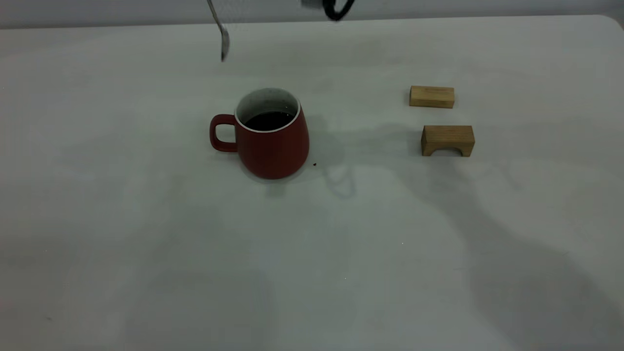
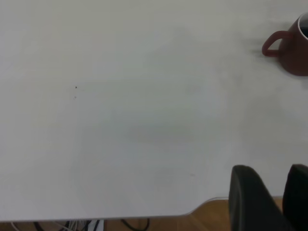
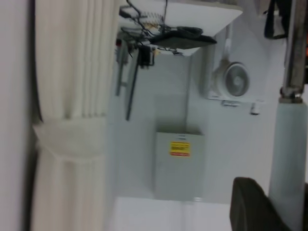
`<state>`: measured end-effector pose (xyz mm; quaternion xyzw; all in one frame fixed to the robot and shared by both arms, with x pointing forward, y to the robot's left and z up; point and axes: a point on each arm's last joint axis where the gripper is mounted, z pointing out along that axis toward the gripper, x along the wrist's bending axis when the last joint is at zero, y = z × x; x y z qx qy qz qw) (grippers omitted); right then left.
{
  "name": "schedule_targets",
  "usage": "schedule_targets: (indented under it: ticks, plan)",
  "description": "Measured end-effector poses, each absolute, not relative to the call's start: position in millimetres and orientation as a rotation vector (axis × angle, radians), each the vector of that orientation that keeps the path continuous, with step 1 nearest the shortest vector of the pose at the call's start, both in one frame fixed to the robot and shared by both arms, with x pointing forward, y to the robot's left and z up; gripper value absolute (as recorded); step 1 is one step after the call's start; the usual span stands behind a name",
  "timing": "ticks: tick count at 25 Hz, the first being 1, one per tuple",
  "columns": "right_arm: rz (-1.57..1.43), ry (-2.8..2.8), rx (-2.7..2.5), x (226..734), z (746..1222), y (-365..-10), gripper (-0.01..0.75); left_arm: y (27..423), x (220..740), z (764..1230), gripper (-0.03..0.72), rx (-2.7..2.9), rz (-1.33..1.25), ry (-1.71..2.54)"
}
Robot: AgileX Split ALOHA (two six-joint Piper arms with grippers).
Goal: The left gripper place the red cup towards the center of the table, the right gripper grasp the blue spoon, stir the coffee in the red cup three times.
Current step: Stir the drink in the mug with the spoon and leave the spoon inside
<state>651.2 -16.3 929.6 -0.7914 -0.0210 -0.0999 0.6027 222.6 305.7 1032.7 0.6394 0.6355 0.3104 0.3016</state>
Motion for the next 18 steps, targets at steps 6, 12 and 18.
schedule_targets:
  ticks: [6,12,18]
  plan:
    - [-0.197,0.067,-1.871,662,891,-27,0.135,306,223,1033,0.243,1.696,0.823,1.686]
    - [-0.128,0.168,-1.881,665,849,-33,0.135,306,223,1033,0.243,1.696,0.823,1.686]
    - [-0.111,0.125,-1.865,666,825,-46,0.135,306,223,1033,0.243,1.696,0.823,1.686]
